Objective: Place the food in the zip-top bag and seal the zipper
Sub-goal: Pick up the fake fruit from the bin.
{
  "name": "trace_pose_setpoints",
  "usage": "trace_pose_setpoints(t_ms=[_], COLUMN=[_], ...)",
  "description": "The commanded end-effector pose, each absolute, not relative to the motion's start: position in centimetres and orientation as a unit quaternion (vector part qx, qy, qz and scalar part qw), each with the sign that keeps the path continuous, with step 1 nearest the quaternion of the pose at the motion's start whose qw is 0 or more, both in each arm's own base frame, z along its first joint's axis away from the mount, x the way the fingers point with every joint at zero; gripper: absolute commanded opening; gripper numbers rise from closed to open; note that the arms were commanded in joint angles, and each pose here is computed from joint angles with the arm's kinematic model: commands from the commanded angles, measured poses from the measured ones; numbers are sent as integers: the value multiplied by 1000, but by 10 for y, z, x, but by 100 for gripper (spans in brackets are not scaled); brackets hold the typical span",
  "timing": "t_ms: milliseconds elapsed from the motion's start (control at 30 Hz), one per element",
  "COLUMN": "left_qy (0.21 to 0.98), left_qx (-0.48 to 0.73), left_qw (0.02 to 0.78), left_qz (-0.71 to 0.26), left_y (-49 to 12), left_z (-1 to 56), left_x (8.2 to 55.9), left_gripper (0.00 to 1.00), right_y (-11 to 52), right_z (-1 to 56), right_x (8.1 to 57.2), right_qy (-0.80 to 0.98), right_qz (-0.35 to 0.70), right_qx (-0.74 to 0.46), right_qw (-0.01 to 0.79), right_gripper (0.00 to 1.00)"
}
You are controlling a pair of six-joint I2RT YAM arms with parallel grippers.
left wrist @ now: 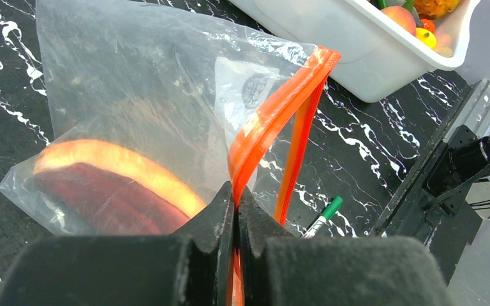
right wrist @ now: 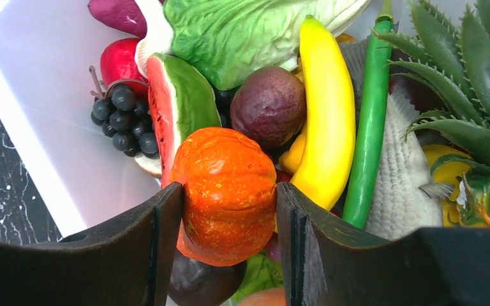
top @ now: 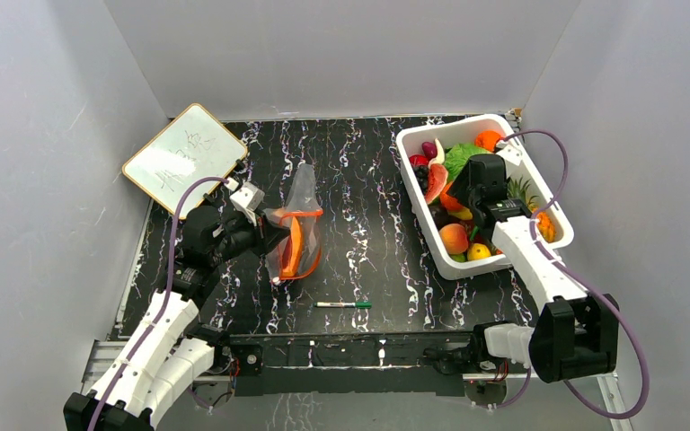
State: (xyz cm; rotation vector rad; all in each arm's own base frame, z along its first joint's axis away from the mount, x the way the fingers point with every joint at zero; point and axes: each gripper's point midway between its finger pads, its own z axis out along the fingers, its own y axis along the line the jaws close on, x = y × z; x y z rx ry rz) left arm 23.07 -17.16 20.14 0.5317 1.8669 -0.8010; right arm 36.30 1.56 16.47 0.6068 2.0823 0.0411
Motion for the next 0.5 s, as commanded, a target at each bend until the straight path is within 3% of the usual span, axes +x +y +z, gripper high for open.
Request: trace_pose_setpoints(t_ms=[0, 467], left_qy=[762, 770], left_qx=[224, 182], left_qw=[514, 512], left_qz=[-323, -335], left_y=[-170, -171], left_z=[208, 207], left_x=[233, 242], left_gripper=[0, 0], right_y=[22, 46], right_z=[199, 250], right_x=[365, 349], right_qy=[834, 829], right_qz=[41, 90], right_qx=[233, 201], right_qw=[498, 514], right_gripper=[34, 24])
